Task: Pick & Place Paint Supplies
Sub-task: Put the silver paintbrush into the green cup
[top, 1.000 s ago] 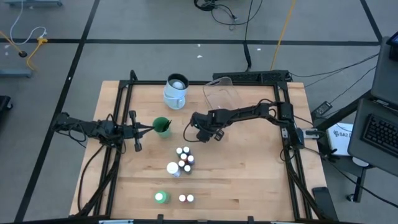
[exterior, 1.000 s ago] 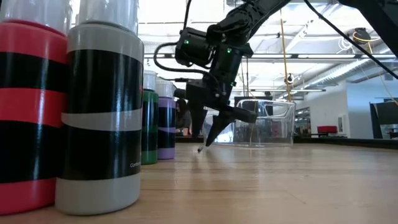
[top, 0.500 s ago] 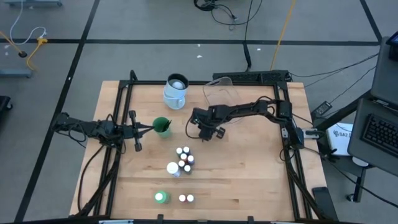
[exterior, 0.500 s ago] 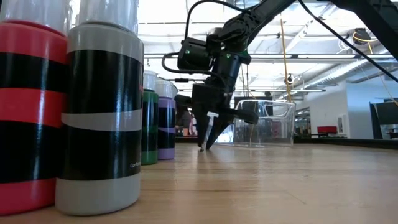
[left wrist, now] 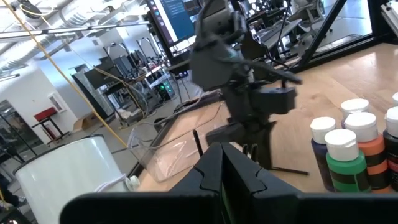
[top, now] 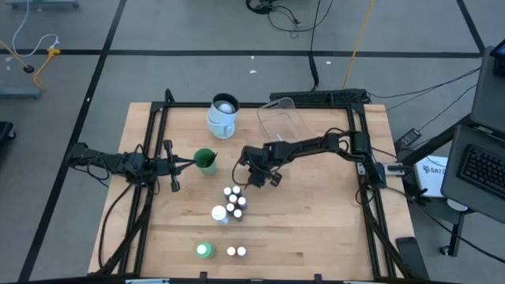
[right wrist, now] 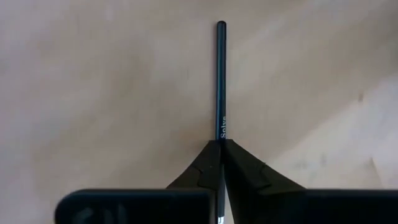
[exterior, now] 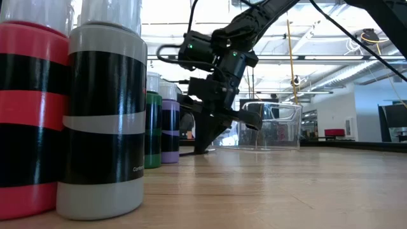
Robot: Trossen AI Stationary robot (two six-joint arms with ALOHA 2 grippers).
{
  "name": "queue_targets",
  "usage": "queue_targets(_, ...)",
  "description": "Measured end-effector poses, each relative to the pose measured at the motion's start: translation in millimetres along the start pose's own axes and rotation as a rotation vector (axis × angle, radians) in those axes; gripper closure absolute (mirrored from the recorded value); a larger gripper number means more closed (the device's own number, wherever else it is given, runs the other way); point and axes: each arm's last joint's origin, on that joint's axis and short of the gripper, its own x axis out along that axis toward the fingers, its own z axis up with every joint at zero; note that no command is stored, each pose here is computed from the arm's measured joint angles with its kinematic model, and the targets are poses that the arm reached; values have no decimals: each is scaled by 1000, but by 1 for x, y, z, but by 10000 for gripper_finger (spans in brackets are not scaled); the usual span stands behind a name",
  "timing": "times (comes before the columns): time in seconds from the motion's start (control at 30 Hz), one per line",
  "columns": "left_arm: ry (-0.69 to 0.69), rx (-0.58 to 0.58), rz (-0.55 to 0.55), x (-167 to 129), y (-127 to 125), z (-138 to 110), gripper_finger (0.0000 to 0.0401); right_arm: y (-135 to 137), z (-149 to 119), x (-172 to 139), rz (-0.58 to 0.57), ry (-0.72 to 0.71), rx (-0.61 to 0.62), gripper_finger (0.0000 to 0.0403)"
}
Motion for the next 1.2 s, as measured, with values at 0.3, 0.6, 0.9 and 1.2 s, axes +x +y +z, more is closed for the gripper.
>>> queue_targets(0.3,-4,-12,1,0,0,0,396,33,23,14,70,43,222,397)
queue_targets(0.6,-11,-8,4,0,0,1,396,55,39,14,144,126,549,397)
queue_targets(0.9,-27,44,5,0,1,2,396,70,52,14,87,229,819,397)
queue_targets(1.2,-109,74,-54,0,0,7,396,66,53,10,-29,238,783,400)
